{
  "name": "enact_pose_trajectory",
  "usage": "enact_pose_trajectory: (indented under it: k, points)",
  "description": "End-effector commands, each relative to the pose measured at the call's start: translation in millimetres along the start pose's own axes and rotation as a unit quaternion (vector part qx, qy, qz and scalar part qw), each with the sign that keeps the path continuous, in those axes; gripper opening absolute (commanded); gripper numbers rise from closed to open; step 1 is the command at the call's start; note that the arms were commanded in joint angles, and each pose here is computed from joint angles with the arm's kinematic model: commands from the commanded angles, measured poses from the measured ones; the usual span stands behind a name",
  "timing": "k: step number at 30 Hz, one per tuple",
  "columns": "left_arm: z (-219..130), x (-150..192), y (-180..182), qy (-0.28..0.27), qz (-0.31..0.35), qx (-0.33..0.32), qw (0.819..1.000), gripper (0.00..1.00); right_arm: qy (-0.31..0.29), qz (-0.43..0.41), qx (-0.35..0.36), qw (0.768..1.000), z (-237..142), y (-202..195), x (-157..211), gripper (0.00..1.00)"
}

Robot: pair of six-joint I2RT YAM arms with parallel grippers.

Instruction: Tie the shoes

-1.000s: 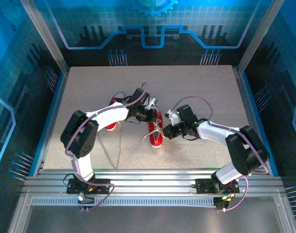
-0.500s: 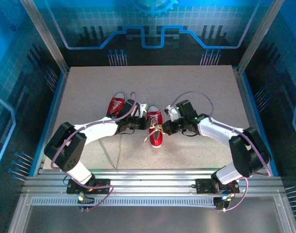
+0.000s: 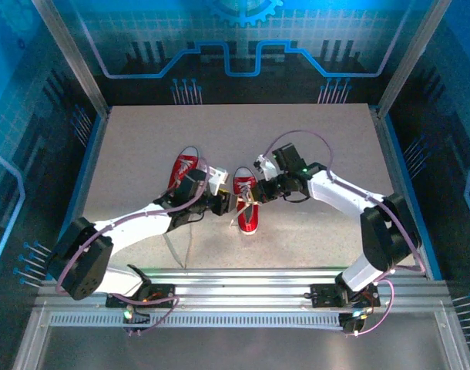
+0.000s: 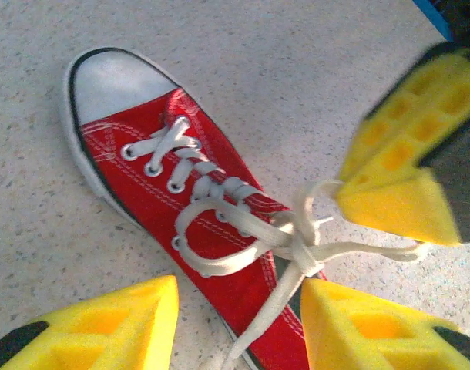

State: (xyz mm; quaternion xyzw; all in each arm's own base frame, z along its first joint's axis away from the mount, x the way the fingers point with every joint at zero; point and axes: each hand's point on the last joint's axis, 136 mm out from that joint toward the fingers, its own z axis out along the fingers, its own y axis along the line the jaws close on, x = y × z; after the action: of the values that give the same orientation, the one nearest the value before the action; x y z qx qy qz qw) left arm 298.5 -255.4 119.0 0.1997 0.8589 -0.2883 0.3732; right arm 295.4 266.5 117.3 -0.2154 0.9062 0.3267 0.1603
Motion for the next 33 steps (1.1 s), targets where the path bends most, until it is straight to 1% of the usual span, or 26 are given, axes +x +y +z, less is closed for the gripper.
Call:
enact_pose_trajectory:
  k: [1,3,6,9,11,15,20,23,25,28,30,33]
  points:
    - [0.2,-11.2,-19.8,-0.051,0.15,0.013,0.987,0.49,0.046,0.001,-0.003,0.999,7.6,2.9,11.6,0.0]
    - [4.1,-13.3,-25.5,-0.063,0.183,0.025,0.981,0.51,0.058,0.002,0.001,0.998,10.7,0.2,12.1,0.0]
    - [14.9,-13.0,-33.0,-0.055,0.212,0.05,0.974,0.52,0.068,0.002,0.004,0.998,13.3,-1.4,10.6,0.0]
    - [24.7,-9.2,-41.6,-0.042,0.22,0.083,0.971,0.52,0.073,-0.001,0.006,0.997,14.7,-2.0,7.9,0.0]
    - [30.6,-4.6,-43.4,-0.032,0.218,0.093,0.971,0.52,0.077,-0.001,0.009,0.997,15.8,-3.4,6.0,0.0]
    - [37.8,0.4,-39.6,-0.025,0.215,0.091,0.972,0.54,0.081,0.001,0.009,0.997,18.0,-4.8,2.2,0.0]
    - [45.3,-0.9,-26.8,-0.02,0.208,0.058,0.976,0.54,0.083,0.0,0.003,0.997,18.8,-2.4,-0.3,0.02]
    - [48.1,-1.6,-22.2,-0.014,0.191,0.053,0.98,0.47,0.077,-0.005,-0.002,0.997,15.4,1.8,-3.7,0.11]
    - [47.5,-1.3,-19.4,-0.011,0.174,0.053,0.983,0.37,0.067,-0.01,-0.004,0.998,9.8,4.5,-7.6,0.22]
    - [45.7,0.3,-15.0,-0.009,0.152,0.054,0.987,0.24,0.045,-0.019,-0.012,0.999,-1.4,8.1,-14.2,0.35]
    - [45.5,1.5,-12.0,-0.006,0.138,0.054,0.989,0.19,0.027,-0.024,-0.022,0.999,-10.7,10.9,-18.9,0.4]
    - [45.9,2.5,-10.0,-0.004,0.119,0.06,0.991,0.16,-0.014,-0.03,-0.034,0.999,-30.7,11.1,-28.3,0.47]
